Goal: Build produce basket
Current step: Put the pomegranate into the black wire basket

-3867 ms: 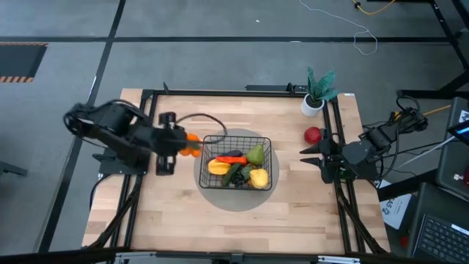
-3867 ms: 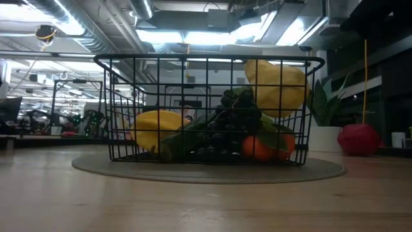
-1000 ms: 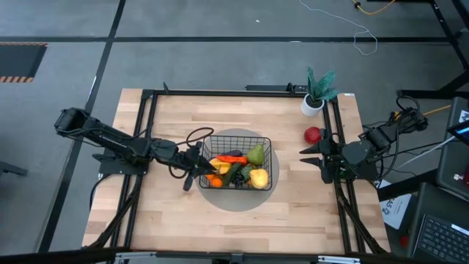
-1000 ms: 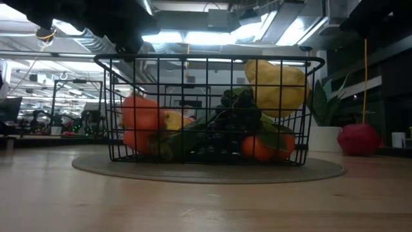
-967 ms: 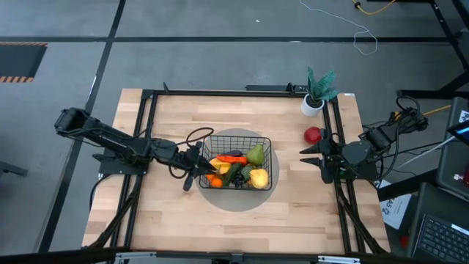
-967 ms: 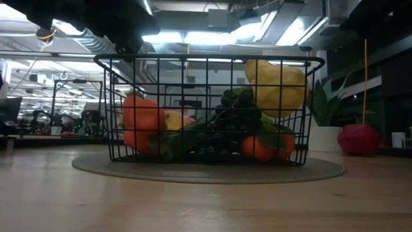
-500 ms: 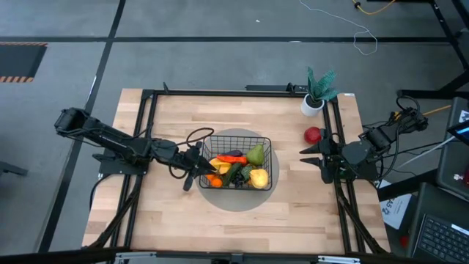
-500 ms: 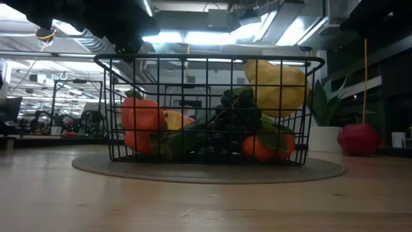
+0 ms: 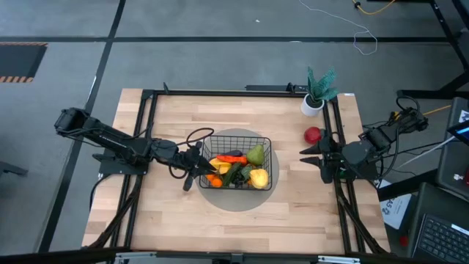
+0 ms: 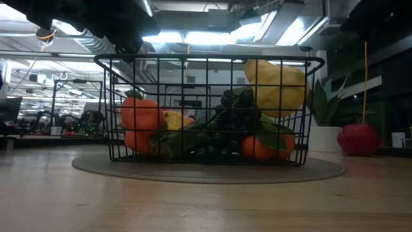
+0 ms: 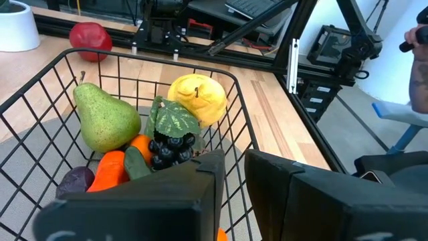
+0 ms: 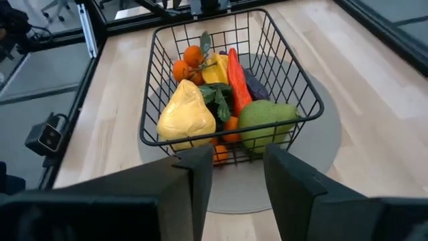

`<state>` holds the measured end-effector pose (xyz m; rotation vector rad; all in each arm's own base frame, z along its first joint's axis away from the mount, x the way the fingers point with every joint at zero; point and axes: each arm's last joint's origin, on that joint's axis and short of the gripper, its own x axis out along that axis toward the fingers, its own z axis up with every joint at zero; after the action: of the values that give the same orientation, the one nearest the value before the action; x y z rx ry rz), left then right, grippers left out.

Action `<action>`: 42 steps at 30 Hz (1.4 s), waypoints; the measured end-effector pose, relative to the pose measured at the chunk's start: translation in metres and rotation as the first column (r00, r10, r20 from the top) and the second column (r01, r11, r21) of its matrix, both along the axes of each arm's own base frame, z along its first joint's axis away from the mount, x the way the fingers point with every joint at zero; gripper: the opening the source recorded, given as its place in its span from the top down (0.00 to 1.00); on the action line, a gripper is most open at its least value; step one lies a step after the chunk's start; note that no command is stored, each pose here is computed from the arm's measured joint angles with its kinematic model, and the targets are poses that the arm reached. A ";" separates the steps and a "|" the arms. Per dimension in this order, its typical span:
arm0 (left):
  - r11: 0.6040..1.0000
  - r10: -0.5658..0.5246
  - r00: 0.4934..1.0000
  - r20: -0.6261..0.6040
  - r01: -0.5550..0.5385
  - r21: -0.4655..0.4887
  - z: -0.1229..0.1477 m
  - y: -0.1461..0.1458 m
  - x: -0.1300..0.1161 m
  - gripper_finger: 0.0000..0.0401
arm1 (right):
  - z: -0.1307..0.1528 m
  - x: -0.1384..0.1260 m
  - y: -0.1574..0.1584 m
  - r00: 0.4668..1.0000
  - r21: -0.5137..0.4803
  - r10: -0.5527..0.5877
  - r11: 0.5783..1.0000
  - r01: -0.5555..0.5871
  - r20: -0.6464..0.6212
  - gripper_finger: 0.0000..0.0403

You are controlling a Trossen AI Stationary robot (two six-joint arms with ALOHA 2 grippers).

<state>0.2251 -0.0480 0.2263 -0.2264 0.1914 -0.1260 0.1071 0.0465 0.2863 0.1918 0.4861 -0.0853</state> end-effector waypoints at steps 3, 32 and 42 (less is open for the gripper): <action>1.000 0.000 1.000 0.000 0.000 0.000 0.000 0.000 0.000 0.88 | 0.000 0.000 0.000 1.000 0.013 -0.008 1.000 0.008 0.001 0.69; 1.000 0.000 1.000 0.000 0.000 0.000 0.000 0.000 0.000 0.88 | 0.012 0.008 0.002 0.990 -0.029 -0.047 0.998 0.051 0.136 0.69; 1.000 0.000 1.000 0.000 0.000 0.000 0.000 0.000 0.000 0.88 | 0.009 0.010 0.003 0.986 0.090 -0.116 0.990 0.105 0.119 0.69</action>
<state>0.2251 -0.0481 0.2262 -0.2259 0.1918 -0.1263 0.1170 0.0496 0.2955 0.3048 0.3546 -0.1607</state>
